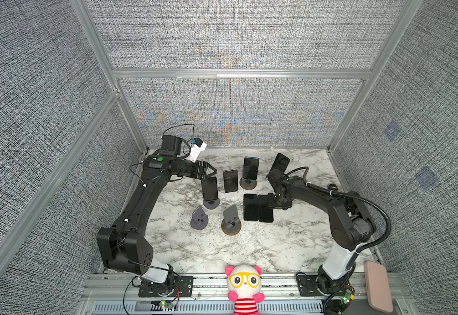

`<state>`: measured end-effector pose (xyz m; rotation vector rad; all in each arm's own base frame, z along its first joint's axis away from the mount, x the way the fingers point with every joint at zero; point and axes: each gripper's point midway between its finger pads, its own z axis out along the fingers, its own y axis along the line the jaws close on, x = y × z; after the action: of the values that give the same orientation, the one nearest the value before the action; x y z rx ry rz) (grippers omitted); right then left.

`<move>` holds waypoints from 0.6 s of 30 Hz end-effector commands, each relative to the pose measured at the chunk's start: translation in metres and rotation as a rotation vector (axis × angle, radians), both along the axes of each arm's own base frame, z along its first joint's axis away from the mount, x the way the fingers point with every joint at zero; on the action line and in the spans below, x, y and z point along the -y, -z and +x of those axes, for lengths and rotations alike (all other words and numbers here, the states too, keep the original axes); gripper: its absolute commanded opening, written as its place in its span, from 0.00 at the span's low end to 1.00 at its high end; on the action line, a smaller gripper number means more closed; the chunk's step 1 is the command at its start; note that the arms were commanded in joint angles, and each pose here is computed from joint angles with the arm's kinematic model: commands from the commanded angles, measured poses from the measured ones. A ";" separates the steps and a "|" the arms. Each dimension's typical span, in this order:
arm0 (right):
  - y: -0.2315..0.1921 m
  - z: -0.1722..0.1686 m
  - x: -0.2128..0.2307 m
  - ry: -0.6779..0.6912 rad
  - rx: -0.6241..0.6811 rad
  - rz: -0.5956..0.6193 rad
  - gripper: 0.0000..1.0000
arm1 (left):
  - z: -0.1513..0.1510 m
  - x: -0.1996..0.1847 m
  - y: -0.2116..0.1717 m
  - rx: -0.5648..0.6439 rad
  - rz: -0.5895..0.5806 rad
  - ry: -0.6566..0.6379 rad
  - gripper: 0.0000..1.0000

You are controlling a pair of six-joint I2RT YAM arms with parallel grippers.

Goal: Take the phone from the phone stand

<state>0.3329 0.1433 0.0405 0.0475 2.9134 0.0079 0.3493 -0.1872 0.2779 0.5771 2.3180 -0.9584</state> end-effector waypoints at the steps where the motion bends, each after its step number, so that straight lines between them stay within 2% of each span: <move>1: -0.004 -0.008 0.008 0.007 -0.009 -0.025 0.50 | -0.002 0.000 -0.004 0.014 -0.001 0.008 0.68; 4: -0.016 -0.012 0.014 0.006 0.013 -0.035 0.57 | -0.001 -0.003 -0.002 0.018 0.020 0.001 0.68; 10: -0.060 -0.018 0.022 0.000 0.106 -0.013 0.64 | 0.008 -0.031 0.025 0.041 0.227 -0.070 0.69; 18: -0.095 -0.023 0.019 -0.034 0.179 0.063 0.66 | 0.013 -0.027 0.033 0.072 0.229 -0.025 0.70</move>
<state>0.3144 0.1245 0.1310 0.0431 2.7255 0.0884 0.3584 -0.1610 0.2465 0.6107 2.4038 -0.6886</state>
